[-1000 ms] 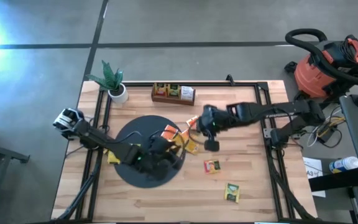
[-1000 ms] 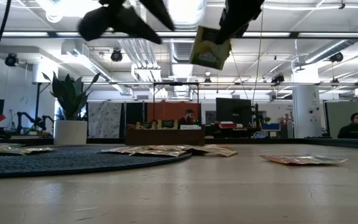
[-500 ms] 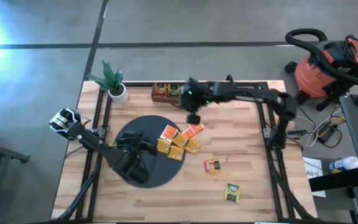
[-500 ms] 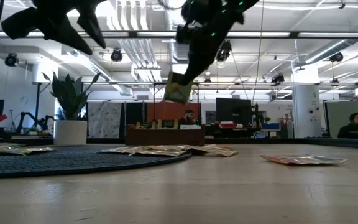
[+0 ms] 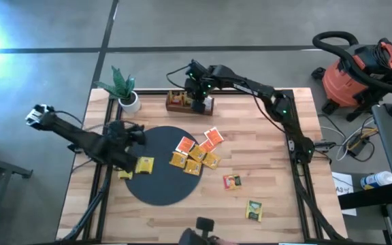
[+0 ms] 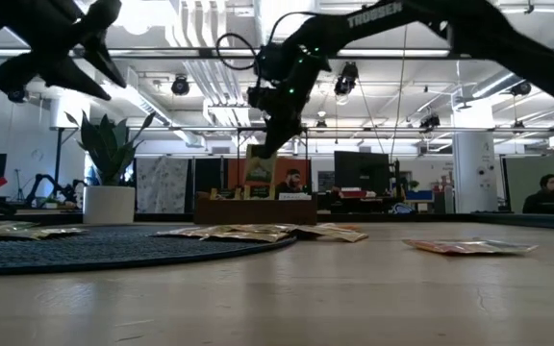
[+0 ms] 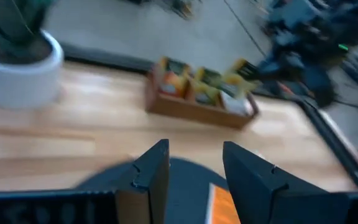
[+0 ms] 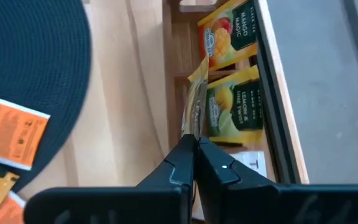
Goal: Pick & Place Tea
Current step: Put the yellow tea bag into the middle section of the wooden organizer
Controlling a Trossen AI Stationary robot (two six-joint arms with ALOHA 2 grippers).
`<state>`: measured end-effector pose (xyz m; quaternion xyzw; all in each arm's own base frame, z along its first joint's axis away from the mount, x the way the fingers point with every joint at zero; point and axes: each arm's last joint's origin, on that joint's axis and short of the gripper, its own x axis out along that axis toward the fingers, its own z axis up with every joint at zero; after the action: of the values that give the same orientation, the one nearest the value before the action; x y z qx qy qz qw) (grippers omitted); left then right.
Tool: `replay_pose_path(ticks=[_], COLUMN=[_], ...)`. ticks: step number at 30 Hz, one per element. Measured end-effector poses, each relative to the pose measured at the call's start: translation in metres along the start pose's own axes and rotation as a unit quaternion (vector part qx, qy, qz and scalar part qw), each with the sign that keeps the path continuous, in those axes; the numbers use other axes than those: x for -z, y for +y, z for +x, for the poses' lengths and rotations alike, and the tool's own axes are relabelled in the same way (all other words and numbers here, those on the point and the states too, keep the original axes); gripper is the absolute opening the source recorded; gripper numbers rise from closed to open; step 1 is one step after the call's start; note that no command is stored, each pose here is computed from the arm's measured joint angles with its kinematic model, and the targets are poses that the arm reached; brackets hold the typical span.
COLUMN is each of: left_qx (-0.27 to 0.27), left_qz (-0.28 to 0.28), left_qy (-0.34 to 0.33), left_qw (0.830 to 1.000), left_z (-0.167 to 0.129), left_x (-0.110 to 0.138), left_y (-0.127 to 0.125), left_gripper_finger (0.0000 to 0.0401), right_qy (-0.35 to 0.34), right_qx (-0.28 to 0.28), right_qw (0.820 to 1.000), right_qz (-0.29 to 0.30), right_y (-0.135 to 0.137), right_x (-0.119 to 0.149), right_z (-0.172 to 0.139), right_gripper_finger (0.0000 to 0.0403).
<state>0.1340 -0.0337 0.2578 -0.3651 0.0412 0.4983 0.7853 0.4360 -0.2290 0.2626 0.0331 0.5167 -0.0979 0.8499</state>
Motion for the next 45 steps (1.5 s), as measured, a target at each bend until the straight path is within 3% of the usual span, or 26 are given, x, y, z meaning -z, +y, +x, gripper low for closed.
replay_pose_path(ticks=[7, 10, 15, 30, 45], left_qx=[0.123, 0.151, 0.180, 0.200, 0.189], left_qz=[-0.056, -0.097, -0.109, -0.124, -0.116], left_qy=[0.058, 0.054, 0.077, 0.072, 0.058], left_qw=[0.989, 0.982, 0.975, 0.969, 0.973], left_z=[0.004, 0.008, 0.013, 0.020, 0.023], left_x=[0.000, 0.003, 0.004, 0.000, -0.001], left_y=[0.023, 0.030, 0.041, 0.044, 0.046], left_gripper_finger=[0.0145, 0.0145, 0.0145, 0.0145, 0.0145], right_qy=[0.003, 0.018, -0.013, 0.013, -0.005], right_qx=[-0.016, -0.020, -0.010, -0.013, -0.006], right_qw=[1.000, 1.000, 1.000, 1.000, 1.000], right_qz=[-0.006, -0.001, -0.015, -0.010, -0.021], right_y=[-0.012, -0.014, -0.017, -0.034, -0.035], right_x=[0.004, 0.008, 0.003, 0.025, 0.022], right_z=[0.017, 0.022, 0.026, 0.051, 0.054], right_gripper_finger=[0.0008, 0.0008, 0.0008, 0.0008, 0.0019])
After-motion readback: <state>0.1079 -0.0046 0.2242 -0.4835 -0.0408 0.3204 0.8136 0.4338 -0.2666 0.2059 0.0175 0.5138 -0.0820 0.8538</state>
